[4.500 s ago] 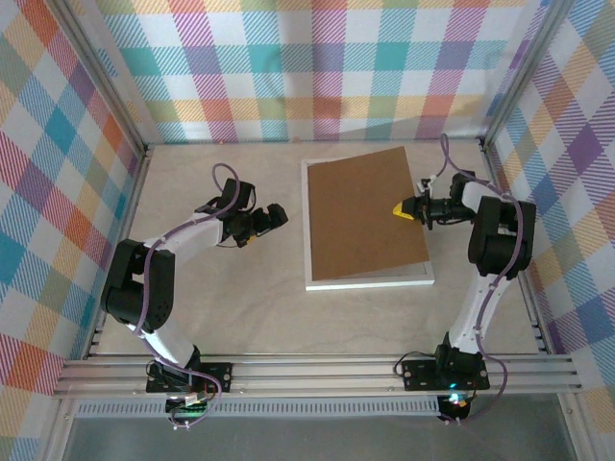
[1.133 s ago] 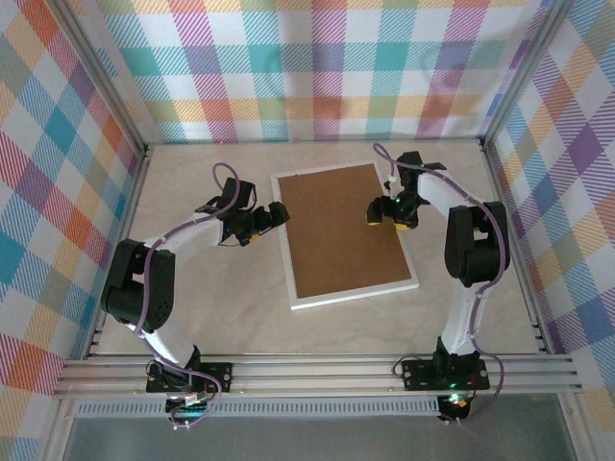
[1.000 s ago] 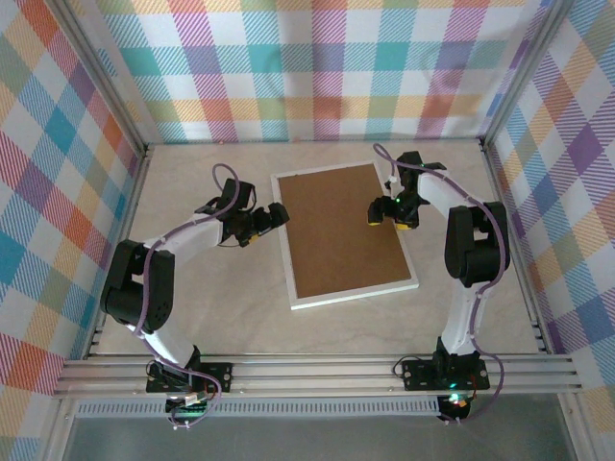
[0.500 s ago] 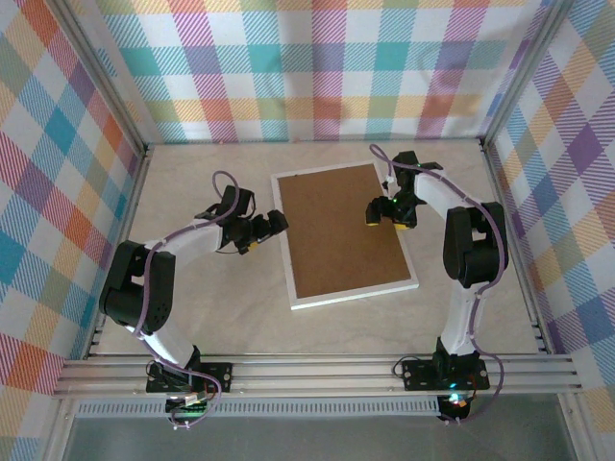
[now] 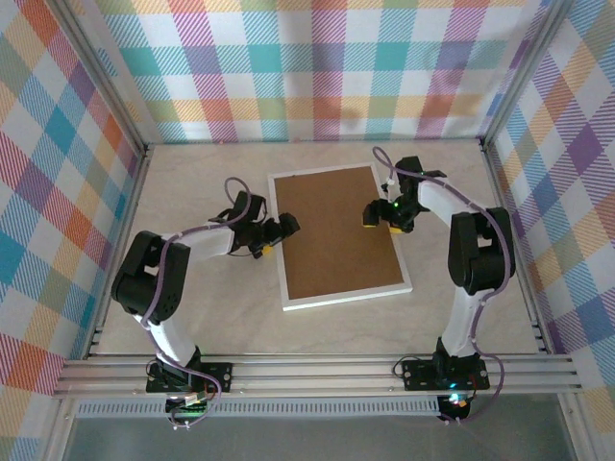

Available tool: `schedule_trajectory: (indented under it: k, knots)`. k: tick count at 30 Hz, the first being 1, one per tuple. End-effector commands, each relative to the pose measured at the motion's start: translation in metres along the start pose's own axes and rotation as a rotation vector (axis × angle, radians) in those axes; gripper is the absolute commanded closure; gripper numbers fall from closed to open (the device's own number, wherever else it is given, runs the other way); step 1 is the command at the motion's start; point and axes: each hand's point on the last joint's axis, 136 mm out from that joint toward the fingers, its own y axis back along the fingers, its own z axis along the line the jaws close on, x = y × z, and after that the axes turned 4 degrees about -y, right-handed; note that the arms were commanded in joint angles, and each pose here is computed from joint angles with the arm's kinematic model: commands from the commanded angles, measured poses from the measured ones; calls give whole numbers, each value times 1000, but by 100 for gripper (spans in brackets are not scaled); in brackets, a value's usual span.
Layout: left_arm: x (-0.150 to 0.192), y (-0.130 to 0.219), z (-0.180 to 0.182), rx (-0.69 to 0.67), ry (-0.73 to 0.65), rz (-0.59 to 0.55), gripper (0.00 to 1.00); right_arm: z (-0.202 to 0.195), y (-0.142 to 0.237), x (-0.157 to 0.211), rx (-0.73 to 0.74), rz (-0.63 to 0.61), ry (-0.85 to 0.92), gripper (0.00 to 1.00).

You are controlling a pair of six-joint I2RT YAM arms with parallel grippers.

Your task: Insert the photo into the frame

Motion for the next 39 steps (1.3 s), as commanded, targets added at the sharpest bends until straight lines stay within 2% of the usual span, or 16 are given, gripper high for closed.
schedule_trajectory:
  k: [1,10,22,25,30,35,39]
  knots:
    - [-1,-8,-15,37,1,8,0,27,17,-2,-103,-45,13,20]
    - [-2,-8,-16,19,-22,6,0,-18,23,-12,167,-98,26,20]
    - [-7,-5,-13,-13,-30,-5,0,-7,-4,-26,74,-75,-1,20]
    - [-23,10,-3,-46,-24,-59,0,-13,-2,-27,106,-98,-6,20]
    - [-60,53,28,-107,24,-166,0,-35,20,-28,251,-169,-20,18]
    - [-81,88,68,-159,120,-259,0,-53,31,-5,316,-156,-59,18]
    - [-84,101,88,-159,184,-298,0,-60,25,22,316,-118,-82,18]
